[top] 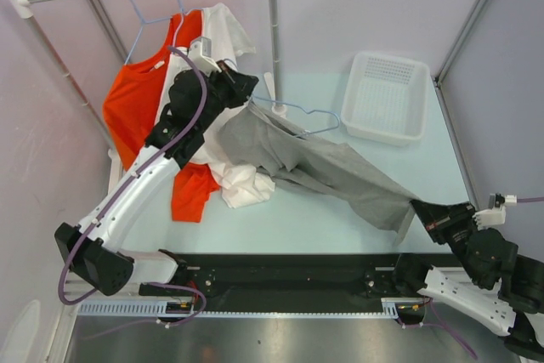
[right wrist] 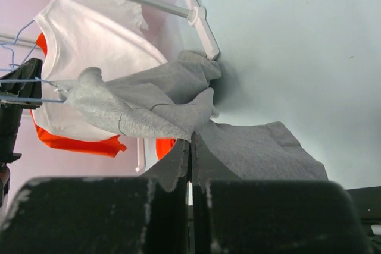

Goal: Remove the t-shirt from the hanger

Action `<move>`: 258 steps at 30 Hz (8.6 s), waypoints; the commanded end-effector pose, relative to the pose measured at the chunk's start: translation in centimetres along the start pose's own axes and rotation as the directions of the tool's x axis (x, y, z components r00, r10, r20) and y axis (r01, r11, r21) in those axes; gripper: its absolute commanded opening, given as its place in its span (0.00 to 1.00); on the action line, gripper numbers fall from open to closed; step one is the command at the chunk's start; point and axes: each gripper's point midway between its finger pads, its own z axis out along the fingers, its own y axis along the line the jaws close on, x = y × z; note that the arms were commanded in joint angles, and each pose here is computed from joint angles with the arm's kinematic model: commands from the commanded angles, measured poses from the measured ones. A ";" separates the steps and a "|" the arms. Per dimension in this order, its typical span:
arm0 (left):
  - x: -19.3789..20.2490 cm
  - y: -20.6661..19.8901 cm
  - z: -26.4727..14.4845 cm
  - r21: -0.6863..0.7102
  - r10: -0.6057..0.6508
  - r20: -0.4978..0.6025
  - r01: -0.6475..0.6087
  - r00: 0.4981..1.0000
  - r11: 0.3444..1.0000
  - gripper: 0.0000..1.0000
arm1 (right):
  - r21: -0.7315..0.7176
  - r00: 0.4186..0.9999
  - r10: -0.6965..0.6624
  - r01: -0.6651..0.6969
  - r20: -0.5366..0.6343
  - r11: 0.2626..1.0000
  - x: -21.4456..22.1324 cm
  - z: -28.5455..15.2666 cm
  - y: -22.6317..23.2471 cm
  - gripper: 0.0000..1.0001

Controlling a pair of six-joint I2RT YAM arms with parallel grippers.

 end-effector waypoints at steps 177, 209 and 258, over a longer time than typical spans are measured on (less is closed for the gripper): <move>35.6 5.2 -4.5 0.010 0.366 -0.587 -0.446 0.722 0.895 0.89 | -0.023 0.861 -0.368 0.385 -0.350 0.923 12.0 5.1 3.3 1.00; 8.4 -24.5 -22.1 0.901 0.354 -0.288 0.127 0.890 0.415 0.00 | -0.669 0.717 -0.694 0.483 -0.069 0.566 15.8 4.8 17.2 1.00; 21.2 -3.3 -12.8 0.371 0.260 -0.474 -0.077 0.841 0.925 0.00 | -0.219 0.781 -0.591 0.553 -0.200 0.804 9.8 7.1 12.6 0.00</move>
